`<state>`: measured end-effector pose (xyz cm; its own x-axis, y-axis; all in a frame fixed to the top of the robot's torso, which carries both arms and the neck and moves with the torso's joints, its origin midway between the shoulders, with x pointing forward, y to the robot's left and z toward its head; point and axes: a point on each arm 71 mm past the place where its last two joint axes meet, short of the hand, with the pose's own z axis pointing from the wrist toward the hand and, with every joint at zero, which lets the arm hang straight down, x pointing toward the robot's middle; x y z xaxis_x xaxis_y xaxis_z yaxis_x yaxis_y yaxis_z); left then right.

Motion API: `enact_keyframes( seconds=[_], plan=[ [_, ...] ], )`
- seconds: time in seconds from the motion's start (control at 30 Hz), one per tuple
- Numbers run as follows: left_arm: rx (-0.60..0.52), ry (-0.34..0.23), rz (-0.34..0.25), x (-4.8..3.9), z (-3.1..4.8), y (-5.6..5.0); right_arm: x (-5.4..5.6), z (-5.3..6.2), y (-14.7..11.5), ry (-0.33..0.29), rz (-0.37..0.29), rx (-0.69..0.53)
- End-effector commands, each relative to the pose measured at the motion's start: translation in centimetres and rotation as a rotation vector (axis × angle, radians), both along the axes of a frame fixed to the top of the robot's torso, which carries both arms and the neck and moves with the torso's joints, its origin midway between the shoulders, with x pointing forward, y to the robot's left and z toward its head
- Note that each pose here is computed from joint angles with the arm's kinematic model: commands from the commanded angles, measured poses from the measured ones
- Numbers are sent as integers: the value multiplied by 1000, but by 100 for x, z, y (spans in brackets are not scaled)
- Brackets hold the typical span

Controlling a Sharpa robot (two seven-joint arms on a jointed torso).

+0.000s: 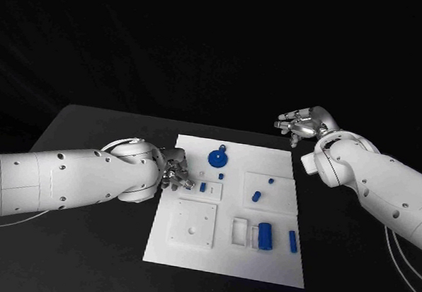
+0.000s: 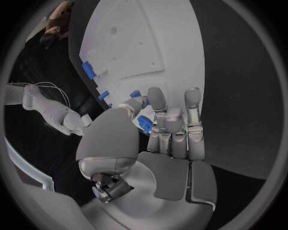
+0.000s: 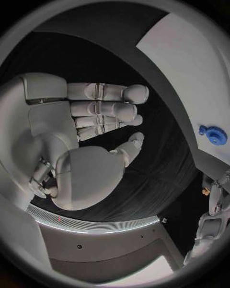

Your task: Assemble the parts on the task board

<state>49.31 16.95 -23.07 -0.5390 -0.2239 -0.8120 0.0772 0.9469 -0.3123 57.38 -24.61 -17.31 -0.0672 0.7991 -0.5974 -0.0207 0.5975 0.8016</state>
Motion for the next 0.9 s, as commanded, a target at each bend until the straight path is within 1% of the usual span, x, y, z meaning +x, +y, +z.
enact_keyframes(
  seconds=[0.03, 0.6, 0.9],
  plan=[
    [5, 31, -23, -42, -53, -60, -3, 1, 13, -3, 14, -3],
    [7, 31, -24, -39, -65, -97, -5, 2, 20, -3, 16, -2],
    [6, 32, -23, -39, -66, -99, -6, 2, 19, -4, 15, -1]
  ],
)
